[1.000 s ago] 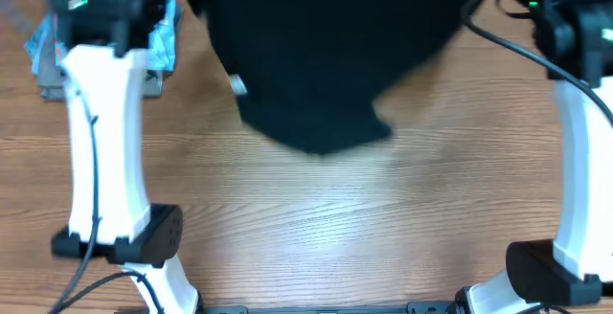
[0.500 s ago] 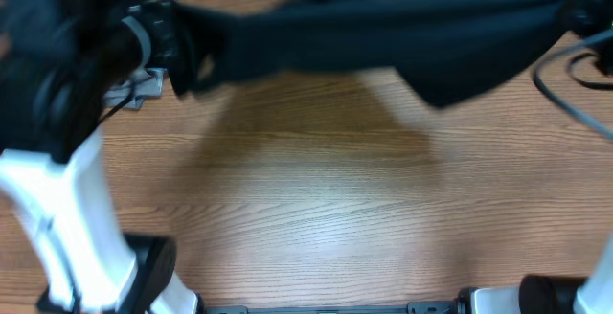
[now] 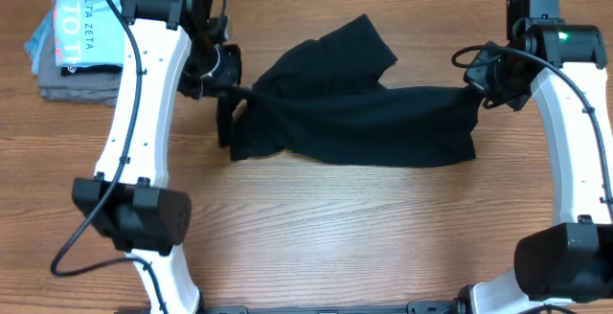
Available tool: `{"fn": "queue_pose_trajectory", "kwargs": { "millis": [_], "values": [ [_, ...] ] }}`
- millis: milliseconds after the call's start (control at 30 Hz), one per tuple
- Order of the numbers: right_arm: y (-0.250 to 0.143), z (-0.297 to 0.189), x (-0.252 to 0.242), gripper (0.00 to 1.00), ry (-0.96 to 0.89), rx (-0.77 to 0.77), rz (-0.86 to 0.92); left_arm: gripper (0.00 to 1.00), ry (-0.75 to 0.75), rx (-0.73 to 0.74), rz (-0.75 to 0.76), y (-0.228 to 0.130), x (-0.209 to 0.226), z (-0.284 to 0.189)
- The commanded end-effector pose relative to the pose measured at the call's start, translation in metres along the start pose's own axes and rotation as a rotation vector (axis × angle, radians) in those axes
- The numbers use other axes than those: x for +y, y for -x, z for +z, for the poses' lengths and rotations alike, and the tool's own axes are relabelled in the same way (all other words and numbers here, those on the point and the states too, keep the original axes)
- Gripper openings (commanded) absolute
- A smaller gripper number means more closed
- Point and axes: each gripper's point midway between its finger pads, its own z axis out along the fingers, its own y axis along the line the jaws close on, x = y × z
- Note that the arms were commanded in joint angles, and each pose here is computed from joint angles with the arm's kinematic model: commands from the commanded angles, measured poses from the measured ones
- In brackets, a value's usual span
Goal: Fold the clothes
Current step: 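Swing the held shirt forward and lay it flat on the table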
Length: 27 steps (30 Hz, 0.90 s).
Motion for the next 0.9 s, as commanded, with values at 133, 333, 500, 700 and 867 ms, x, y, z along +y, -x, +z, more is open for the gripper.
{"fn": "queue_pose_trajectory", "kwargs": {
  "millis": [133, 333, 500, 700, 867],
  "values": [
    [-0.023, -0.046, -0.028, 0.04, -0.031, -0.003, 0.025, 0.04, -0.067, -0.071, 0.118, -0.067, -0.043, -0.047],
    [-0.042, -0.071, -0.063, 0.04, -0.143, -0.004, 0.062, 0.04, -0.03, 0.035, 0.131, -0.116, -0.038, -0.027],
    [-0.049, -0.104, -0.09, 0.08, -0.15, -0.072, 0.122, 0.04, 0.014, 0.137, 0.08, -0.156, -0.019, -0.005],
    [-0.076, -0.106, -0.108, 0.11, -0.172, -0.018, 0.122, 0.04, 0.018, 0.143, 0.051, -0.185, -0.007, -0.004],
    [-0.095, -0.087, -0.112, 0.77, -0.189, 0.074, 0.102, 0.31, 0.0, 0.123, 0.055, -0.2, -0.003, -0.008]
  ]
}}
